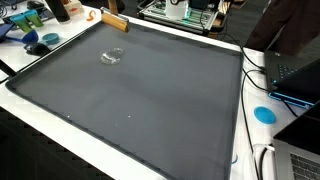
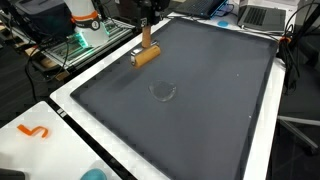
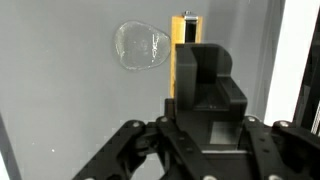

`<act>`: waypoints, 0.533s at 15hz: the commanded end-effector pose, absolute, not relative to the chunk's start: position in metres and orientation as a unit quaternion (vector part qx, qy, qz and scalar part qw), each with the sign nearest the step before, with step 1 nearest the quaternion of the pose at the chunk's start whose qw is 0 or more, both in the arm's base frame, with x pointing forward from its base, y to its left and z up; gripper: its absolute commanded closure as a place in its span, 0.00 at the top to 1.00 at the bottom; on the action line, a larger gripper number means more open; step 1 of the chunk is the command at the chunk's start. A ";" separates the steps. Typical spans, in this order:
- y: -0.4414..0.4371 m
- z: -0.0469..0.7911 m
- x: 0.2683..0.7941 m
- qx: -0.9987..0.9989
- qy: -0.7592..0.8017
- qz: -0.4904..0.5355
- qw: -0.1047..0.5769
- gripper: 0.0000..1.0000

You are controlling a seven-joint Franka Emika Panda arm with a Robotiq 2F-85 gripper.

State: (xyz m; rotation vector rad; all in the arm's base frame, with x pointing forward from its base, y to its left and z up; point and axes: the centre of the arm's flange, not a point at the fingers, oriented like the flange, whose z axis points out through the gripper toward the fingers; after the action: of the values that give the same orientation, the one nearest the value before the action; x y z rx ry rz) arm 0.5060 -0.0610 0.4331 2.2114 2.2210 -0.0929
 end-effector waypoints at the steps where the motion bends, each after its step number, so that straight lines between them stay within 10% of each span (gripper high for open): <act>1: -0.072 0.403 0.511 0.683 0.729 -0.031 -0.021 0.24; 8: -0.095 0.357 0.508 0.666 0.746 -0.007 -0.017 0.24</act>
State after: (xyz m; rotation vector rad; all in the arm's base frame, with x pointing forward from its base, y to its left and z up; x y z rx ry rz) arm 0.5138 -0.0824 0.3684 2.1499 2.3458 -0.1045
